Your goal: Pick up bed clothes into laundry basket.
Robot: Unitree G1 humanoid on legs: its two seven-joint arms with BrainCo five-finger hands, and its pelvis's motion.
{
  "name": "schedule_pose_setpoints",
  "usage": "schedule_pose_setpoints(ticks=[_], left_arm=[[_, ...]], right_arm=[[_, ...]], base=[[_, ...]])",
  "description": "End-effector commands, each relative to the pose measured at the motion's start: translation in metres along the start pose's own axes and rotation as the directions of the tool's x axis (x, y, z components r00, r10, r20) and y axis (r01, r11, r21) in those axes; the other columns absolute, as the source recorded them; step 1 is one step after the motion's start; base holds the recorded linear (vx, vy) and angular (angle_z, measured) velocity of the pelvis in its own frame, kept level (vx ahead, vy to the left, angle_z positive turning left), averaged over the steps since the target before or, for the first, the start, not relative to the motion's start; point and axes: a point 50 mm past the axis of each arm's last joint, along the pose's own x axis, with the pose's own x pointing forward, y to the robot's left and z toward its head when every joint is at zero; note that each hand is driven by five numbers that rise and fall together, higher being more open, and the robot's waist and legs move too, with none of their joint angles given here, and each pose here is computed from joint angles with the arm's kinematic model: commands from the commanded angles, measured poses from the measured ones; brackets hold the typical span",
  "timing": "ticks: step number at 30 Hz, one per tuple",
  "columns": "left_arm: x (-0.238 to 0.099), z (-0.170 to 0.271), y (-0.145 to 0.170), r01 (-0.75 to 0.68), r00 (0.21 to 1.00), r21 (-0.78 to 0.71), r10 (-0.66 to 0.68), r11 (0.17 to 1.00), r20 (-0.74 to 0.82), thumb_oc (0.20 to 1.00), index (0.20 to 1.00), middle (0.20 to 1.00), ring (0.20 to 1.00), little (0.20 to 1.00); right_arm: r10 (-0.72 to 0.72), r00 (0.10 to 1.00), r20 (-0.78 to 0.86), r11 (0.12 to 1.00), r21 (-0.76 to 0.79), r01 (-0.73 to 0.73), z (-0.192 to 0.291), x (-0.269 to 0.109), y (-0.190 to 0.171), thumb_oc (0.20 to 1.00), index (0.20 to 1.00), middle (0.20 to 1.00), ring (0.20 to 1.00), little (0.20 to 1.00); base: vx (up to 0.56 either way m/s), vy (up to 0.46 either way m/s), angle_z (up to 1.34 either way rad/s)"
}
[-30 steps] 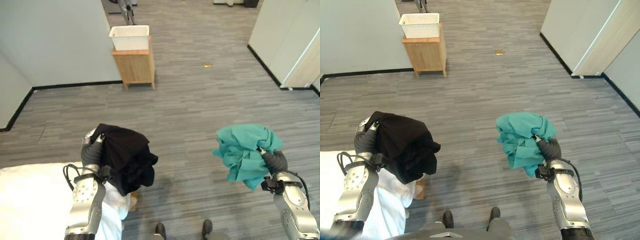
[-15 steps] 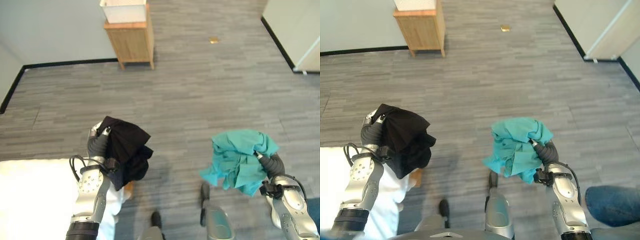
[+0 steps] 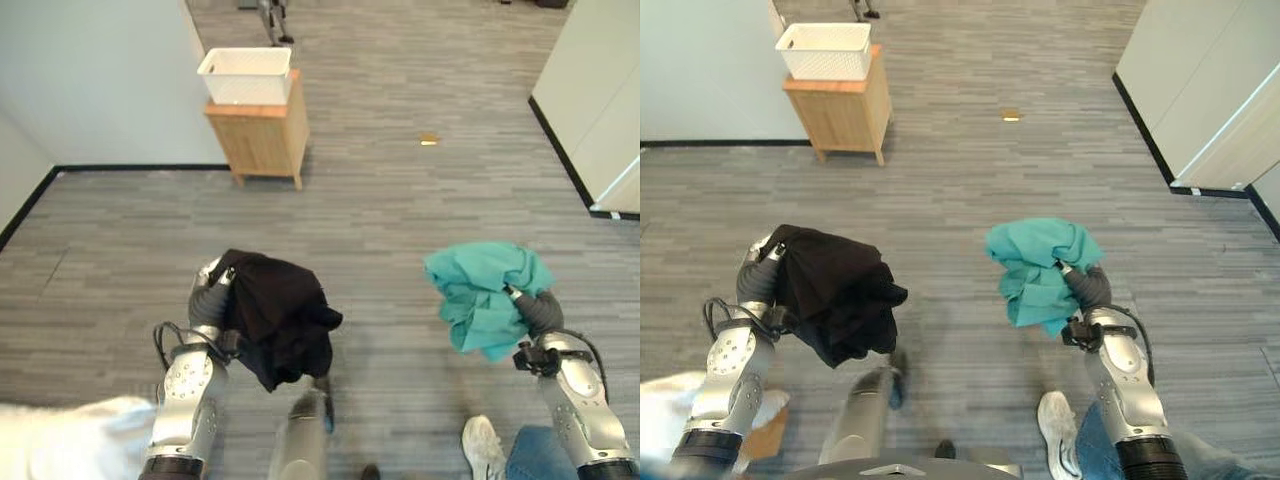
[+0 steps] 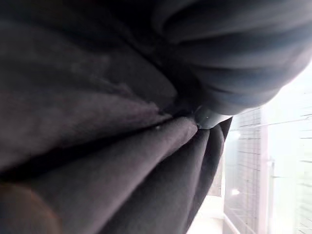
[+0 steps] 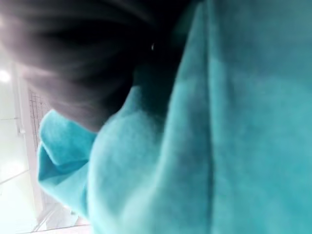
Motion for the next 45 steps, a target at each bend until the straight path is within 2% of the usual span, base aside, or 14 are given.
schedule_pose_setpoints(ticks=[1,5,10,14,18,21,24,28,29,31,35,37,45], left_arm=[[0.012,0.040,-0.008,0.069,0.978,-0.008,-0.066,0.998,0.198,0.200,0.200,0.200,0.200,0.200],[0.015,0.045,-0.016,0.101,0.972,-0.008,-0.097,0.995,0.212,0.200,0.200,0.200,0.200,0.200],[0.021,0.051,-0.027,0.161,0.960,0.001,-0.157,0.987,0.231,0.200,0.200,0.200,0.200,0.200],[0.033,0.058,-0.049,0.254,0.930,0.041,-0.256,0.966,0.262,0.200,0.200,0.200,0.200,0.200],[0.031,0.064,-0.059,0.306,0.905,0.078,-0.315,0.949,0.285,0.200,0.200,0.200,0.200,0.200],[0.025,0.064,-0.062,0.338,0.897,0.031,-0.332,0.941,0.292,0.200,0.200,0.200,0.200,0.200],[0.025,0.050,-0.065,0.344,0.914,-0.010,-0.332,0.939,0.232,0.200,0.200,0.200,0.200,0.200],[0.019,0.037,-0.063,0.353,0.922,-0.011,-0.346,0.935,0.175,0.200,0.200,0.200,0.200,0.200],[0.007,0.025,-0.006,0.050,0.992,-0.070,-0.041,0.996,0.120,0.200,0.200,0.200,0.200,0.200],[0.004,0.021,0.000,0.027,0.994,-0.057,-0.021,0.998,0.103,0.200,0.200,0.200,0.200,0.200],[-0.005,0.010,0.013,-0.034,0.998,-0.041,0.036,0.999,0.050,0.200,0.200,0.200,0.200,0.200],[-0.004,0.014,0.016,-0.043,0.997,-0.031,0.045,0.999,0.062,0.200,0.200,0.200,0.200,0.200],[0.006,0.022,0.012,-0.028,0.995,-0.003,0.028,1.000,0.096,0.200,0.200,0.200,0.200,0.200]], right_arm=[[0.060,0.988,0.144,0.998,-0.017,-0.059,0.029,0.002,0.003,0.200,0.200,0.200,0.200,0.200],[0.108,0.984,0.145,0.994,0.009,-0.110,0.024,0.007,0.022,0.200,0.200,0.200,0.200,0.200],[0.103,0.989,0.111,0.995,0.003,-0.104,0.017,0.003,0.021,0.200,0.200,0.200,0.200,0.200],[-0.020,0.997,0.069,1.000,0.024,0.018,0.006,-0.019,-0.005,0.200,0.200,0.200,0.200,0.200],[-0.008,0.997,0.072,0.999,0.042,0.005,0.007,-0.019,-0.006,0.200,0.200,0.200,0.200,0.200],[0.011,0.994,0.113,1.000,0.026,-0.014,0.017,-0.011,-0.008,0.200,0.200,0.200,0.200,0.200],[-0.022,0.979,0.204,1.000,-0.013,0.026,0.040,-0.007,-0.017,0.200,0.200,0.200,0.200,0.200],[-0.017,0.986,0.165,1.000,0.002,0.017,0.031,-0.015,-0.014,0.200,0.200,0.200,0.200,0.200],[-0.131,0.991,0.030,0.988,0.092,0.128,-0.001,-0.025,-0.021,0.200,0.200,0.200,0.200,0.200],[-0.139,0.989,0.056,0.988,0.070,0.135,0.004,-0.024,-0.022,0.200,0.200,0.200,0.200,0.200],[-0.166,0.982,0.086,0.979,0.131,0.154,0.006,-0.021,-0.021,0.200,0.200,0.200,0.200,0.200],[-0.148,0.987,0.070,0.986,0.091,0.141,0.005,-0.019,-0.020,0.200,0.200,0.200,0.200,0.200],[-0.140,0.988,0.059,0.989,0.066,0.136,0.003,-0.019,-0.019,0.200,0.200,0.200,0.200,0.200]], base=[[0.44,0.126,-0.64],[0.36,0.129,-0.71],[0.24,-0.014,0.12],[0.48,-0.266,1.27],[0.15,-0.236,1.82],[0.09,-0.319,0.94],[-0.02,-0.268,1.83],[0.01,-0.002,1.37],[0.00,0.092,0.29],[-0.01,0.164,-0.31],[0.02,0.169,-0.06],[0.01,0.180,-0.03],[0.04,0.223,-0.04]])
